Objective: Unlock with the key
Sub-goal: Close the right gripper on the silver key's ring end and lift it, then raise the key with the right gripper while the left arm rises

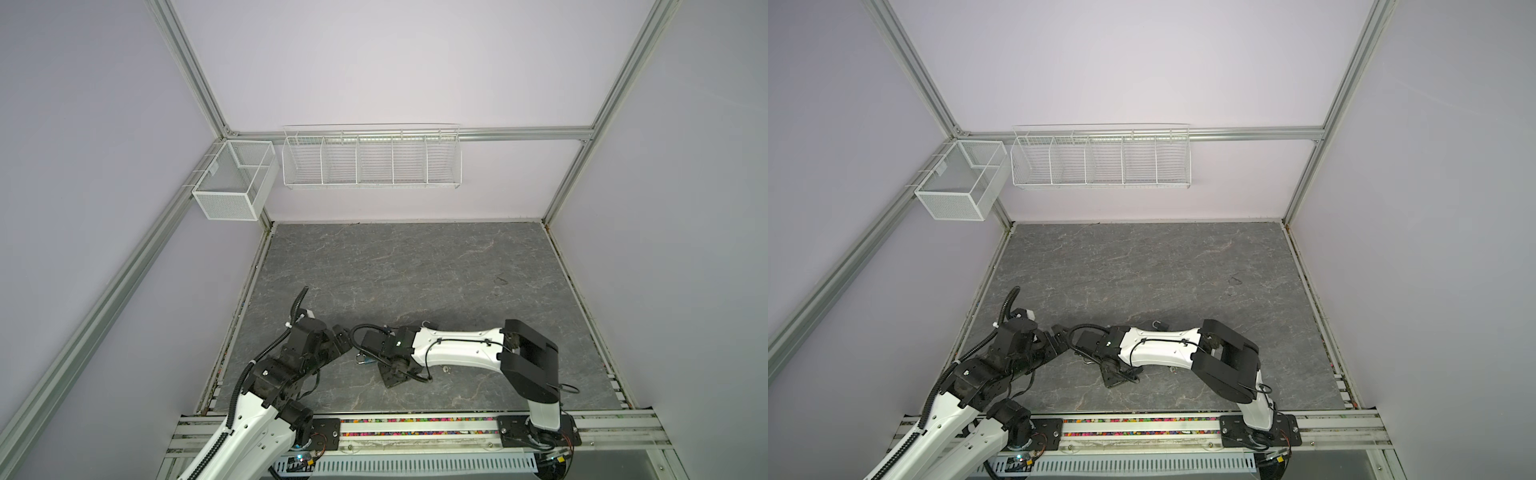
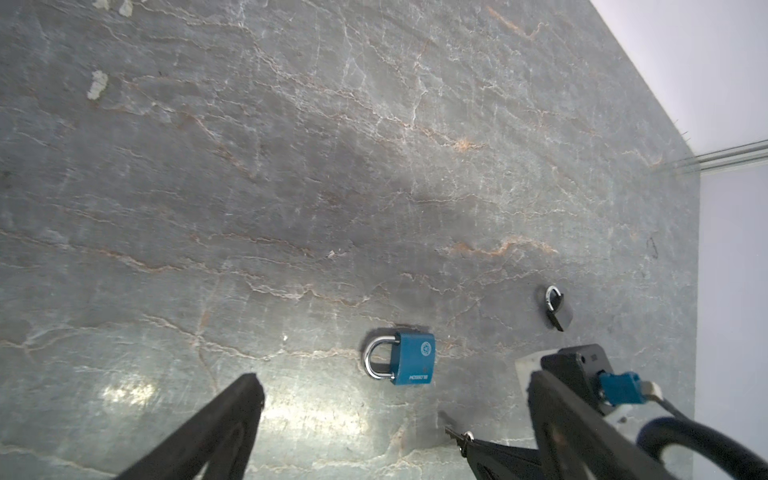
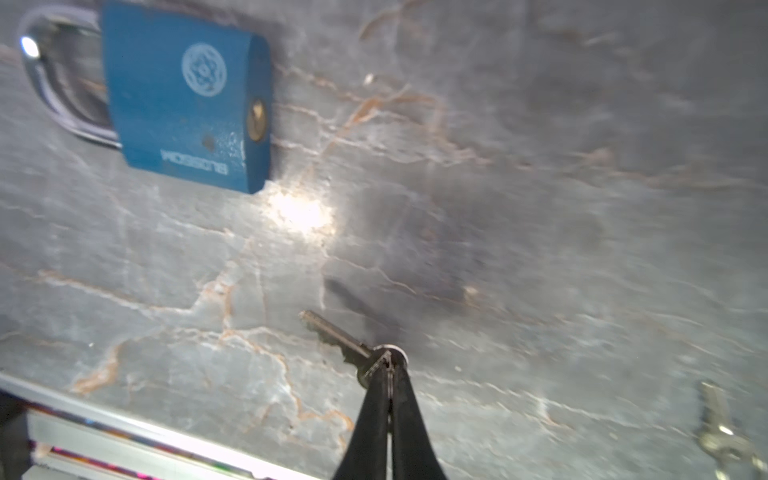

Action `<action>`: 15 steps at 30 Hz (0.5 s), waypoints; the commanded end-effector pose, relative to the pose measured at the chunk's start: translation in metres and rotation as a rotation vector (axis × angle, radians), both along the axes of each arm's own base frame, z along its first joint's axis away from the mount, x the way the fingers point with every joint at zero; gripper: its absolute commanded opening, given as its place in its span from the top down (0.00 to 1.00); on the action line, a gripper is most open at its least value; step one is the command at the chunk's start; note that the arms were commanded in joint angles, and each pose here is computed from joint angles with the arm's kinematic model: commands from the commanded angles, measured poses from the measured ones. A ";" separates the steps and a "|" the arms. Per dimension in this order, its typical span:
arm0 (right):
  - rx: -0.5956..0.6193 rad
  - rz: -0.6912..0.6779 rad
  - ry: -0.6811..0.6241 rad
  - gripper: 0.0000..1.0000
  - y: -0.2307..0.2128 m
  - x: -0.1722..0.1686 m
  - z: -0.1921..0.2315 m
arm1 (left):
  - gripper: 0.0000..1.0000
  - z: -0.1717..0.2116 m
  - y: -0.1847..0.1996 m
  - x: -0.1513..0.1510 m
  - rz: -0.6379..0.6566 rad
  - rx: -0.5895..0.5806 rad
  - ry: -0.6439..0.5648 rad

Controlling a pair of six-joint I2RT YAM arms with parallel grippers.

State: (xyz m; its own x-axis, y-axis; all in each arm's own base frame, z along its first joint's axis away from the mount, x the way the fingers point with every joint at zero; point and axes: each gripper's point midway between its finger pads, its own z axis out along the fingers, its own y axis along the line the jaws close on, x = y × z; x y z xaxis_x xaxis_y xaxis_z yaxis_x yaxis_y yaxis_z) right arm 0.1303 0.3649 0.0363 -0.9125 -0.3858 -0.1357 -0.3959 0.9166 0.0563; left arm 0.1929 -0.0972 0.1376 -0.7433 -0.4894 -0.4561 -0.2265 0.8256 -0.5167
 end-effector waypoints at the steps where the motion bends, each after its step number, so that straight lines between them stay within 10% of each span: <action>1: 0.032 -0.026 -0.093 0.93 -0.010 0.015 0.029 | 0.01 0.026 -0.004 0.002 0.014 -0.059 -0.044; 15: 0.154 -0.069 -0.359 0.94 -0.060 0.082 0.117 | 0.05 0.104 -0.060 0.046 -0.061 -0.353 -0.213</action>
State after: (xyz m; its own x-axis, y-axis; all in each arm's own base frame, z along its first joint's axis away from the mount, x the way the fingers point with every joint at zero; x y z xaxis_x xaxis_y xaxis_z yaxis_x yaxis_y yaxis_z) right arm 0.1961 0.3187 0.1385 -0.8601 -0.2635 -0.4367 -0.3371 0.9363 0.0990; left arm 0.2235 -0.1349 0.2076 -0.6984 -0.5675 -0.4362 -0.1226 0.6953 -0.7082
